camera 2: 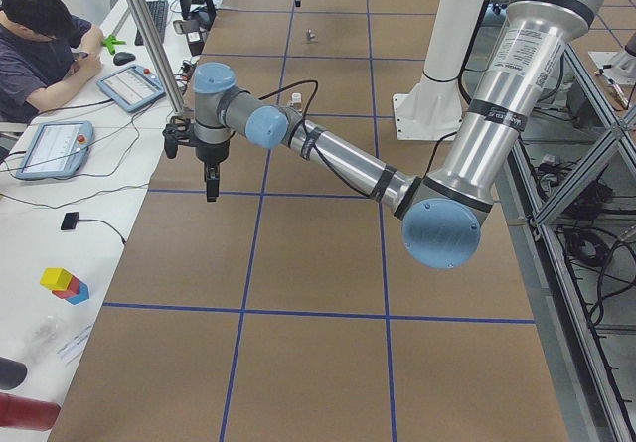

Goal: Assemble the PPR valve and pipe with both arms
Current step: 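Lower the right gripper onto the silver valve fitting and grasp it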

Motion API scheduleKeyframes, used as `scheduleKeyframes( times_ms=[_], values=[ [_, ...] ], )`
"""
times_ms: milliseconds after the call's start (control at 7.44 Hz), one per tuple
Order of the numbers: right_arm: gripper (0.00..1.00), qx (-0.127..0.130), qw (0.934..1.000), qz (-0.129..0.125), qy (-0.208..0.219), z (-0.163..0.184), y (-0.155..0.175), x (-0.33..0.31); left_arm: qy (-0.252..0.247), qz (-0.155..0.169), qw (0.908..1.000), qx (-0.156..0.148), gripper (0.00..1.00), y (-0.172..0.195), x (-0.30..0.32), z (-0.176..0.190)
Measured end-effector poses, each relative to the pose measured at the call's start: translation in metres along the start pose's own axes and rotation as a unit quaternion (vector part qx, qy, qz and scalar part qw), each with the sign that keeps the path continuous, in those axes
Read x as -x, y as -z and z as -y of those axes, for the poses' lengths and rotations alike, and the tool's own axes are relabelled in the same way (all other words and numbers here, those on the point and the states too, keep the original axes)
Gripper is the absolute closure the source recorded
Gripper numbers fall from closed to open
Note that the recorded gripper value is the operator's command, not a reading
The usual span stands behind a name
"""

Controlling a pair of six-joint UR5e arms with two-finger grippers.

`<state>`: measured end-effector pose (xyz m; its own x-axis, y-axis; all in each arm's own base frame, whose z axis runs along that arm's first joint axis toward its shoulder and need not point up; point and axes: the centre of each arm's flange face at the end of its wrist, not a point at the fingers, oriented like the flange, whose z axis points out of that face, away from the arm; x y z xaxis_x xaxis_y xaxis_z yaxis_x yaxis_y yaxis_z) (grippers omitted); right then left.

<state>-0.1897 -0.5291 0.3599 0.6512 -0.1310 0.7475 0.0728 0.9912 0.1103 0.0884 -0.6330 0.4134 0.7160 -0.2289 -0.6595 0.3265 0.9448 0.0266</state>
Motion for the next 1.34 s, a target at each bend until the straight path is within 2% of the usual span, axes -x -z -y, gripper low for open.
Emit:
scheduleKeyframes(
  times_ms=[403, 807, 1076, 1345],
  values=[
    [0.00, 0.031, 0.9994, -0.017, 0.003, 0.002, -0.040, -0.013, -0.084, 0.004, 0.9957, 0.038, 0.00, -0.039, 0.010, -0.025],
    [0.00, 0.056, 0.9972, -0.040, 0.030, -0.001, -0.069, -0.046, -0.119, -0.003, 0.9918, 0.046, 0.00, -0.043, -0.005, -0.041],
    [0.00, 0.073, 0.9957, -0.049, 0.028, 0.000, -0.088, -0.061, -0.135, -0.008, 0.9895, 0.051, 0.00, -0.048, -0.022, -0.052],
    [0.00, 0.079, 0.9948, -0.056, 0.030, 0.001, -0.105, -0.068, -0.144, -0.014, 0.9883, 0.048, 0.00, -0.045, -0.033, -0.055]
  ],
)
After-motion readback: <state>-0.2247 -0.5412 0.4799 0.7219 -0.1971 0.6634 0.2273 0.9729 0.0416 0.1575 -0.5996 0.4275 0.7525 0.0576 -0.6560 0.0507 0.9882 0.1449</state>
